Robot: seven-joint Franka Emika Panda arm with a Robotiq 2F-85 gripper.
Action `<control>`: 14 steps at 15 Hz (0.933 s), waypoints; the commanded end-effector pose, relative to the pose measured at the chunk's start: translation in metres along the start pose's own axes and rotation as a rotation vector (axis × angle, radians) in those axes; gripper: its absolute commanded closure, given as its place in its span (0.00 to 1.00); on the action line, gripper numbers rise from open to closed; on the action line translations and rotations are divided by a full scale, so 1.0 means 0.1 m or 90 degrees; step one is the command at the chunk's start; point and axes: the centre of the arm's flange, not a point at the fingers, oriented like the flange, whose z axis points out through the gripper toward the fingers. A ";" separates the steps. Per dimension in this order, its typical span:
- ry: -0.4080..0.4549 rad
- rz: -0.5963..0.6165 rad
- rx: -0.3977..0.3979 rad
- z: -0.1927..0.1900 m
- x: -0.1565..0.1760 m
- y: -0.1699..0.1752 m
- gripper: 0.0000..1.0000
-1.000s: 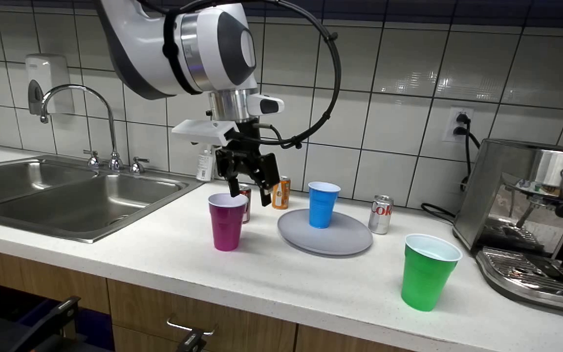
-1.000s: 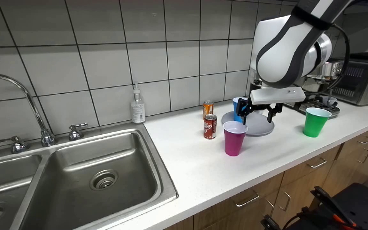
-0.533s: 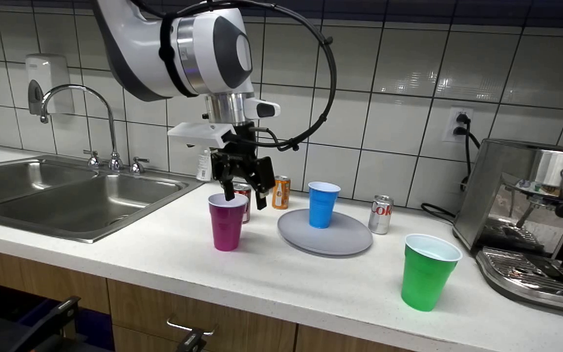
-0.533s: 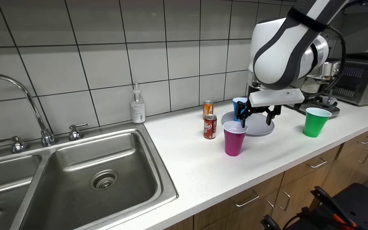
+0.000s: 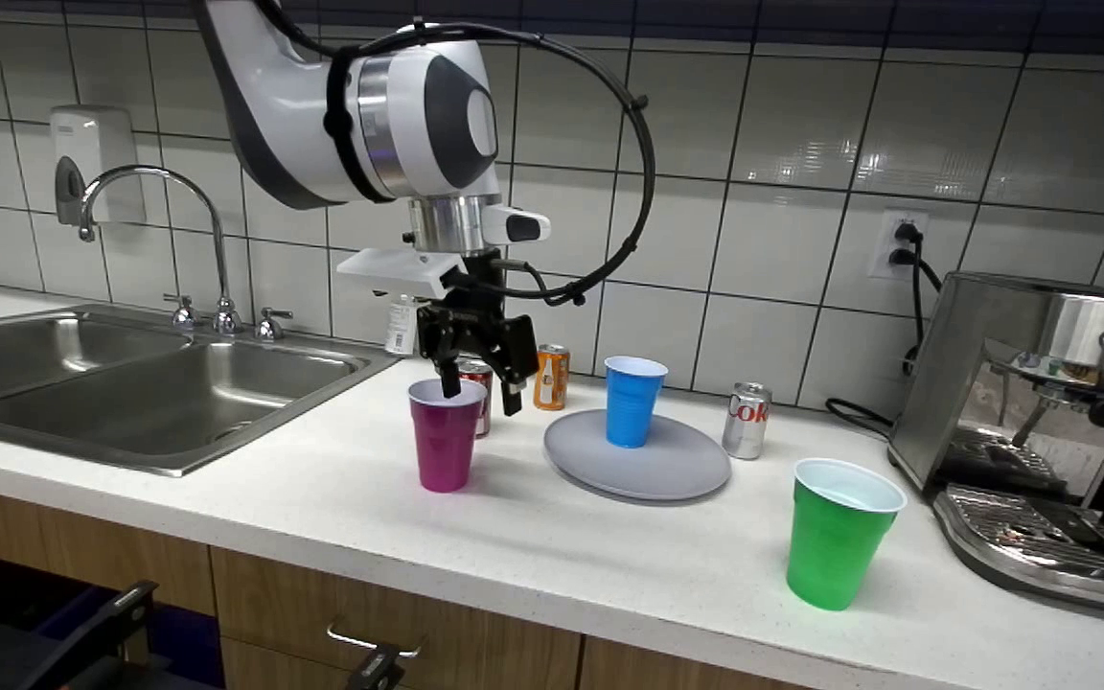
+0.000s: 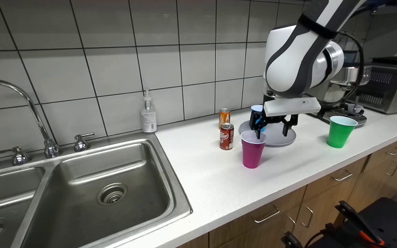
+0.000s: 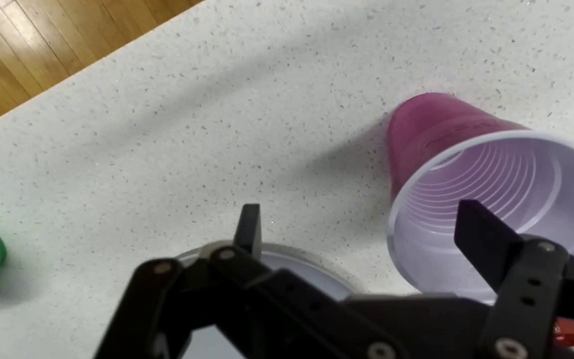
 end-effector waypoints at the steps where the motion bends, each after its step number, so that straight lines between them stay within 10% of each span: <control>1: -0.015 -0.009 -0.003 0.07 0.18 -0.04 0.00; 3: -0.016 -0.008 -0.003 0.10 0.21 -0.05 0.00; 14: -0.012 -0.011 -0.004 0.14 0.36 -0.04 0.97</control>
